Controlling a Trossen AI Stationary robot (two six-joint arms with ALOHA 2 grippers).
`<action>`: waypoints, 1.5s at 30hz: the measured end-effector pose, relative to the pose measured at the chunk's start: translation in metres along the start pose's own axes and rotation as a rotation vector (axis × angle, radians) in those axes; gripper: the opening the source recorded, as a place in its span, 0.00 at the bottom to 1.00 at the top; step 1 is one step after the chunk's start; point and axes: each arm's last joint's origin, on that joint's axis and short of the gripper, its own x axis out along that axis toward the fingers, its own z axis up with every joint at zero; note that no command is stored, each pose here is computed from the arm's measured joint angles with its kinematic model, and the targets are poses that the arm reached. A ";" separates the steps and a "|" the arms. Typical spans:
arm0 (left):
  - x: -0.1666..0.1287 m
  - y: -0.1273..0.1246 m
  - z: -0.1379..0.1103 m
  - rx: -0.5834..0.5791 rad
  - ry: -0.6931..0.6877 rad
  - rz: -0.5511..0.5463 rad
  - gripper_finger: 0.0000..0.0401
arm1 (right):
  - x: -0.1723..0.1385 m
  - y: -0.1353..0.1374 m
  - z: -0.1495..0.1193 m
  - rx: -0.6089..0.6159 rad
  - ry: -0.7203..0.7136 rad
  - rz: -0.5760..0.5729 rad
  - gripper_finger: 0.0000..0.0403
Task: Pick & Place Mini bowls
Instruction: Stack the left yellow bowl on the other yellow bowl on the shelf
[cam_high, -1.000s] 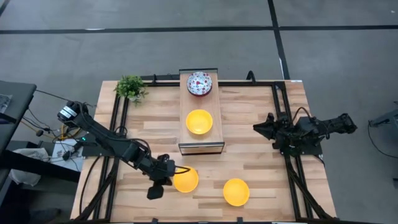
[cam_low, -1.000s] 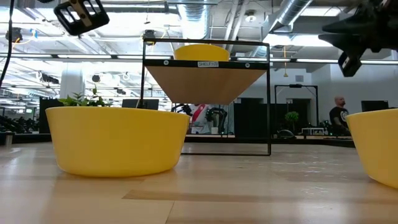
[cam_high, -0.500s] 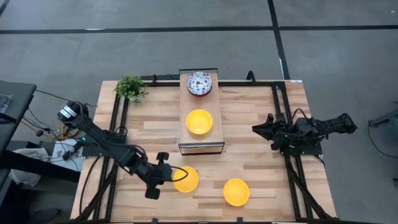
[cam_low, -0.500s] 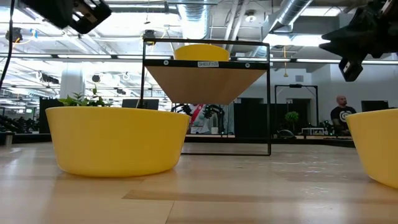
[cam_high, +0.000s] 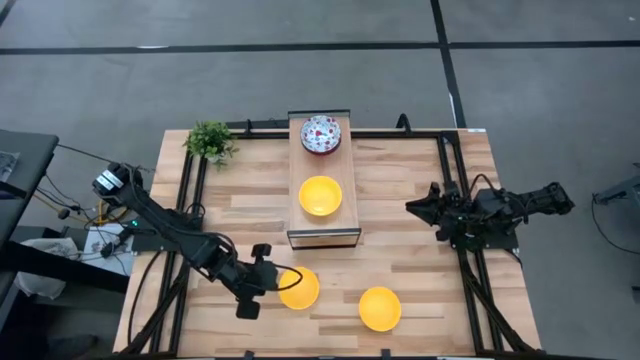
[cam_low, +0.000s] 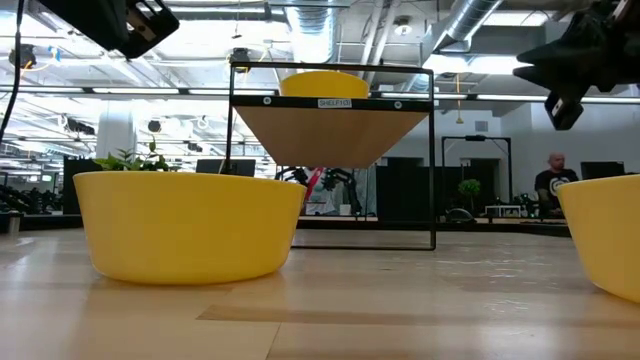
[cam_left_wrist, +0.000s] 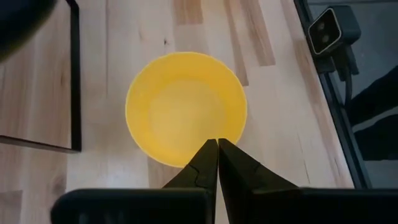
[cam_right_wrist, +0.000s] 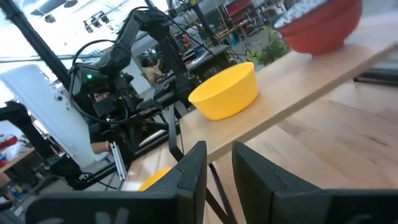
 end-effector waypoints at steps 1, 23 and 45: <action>0.000 0.000 0.000 -0.001 -0.003 -0.002 0.03 | 0.000 0.000 0.001 -0.016 -0.004 0.006 0.16; 0.000 -0.002 0.005 0.251 -0.047 -0.014 0.34 | 0.000 0.004 0.007 -0.104 -0.066 0.038 0.16; 0.046 -0.007 -0.004 0.775 0.037 -0.170 0.35 | 0.000 0.004 0.007 -0.069 -0.068 0.037 0.16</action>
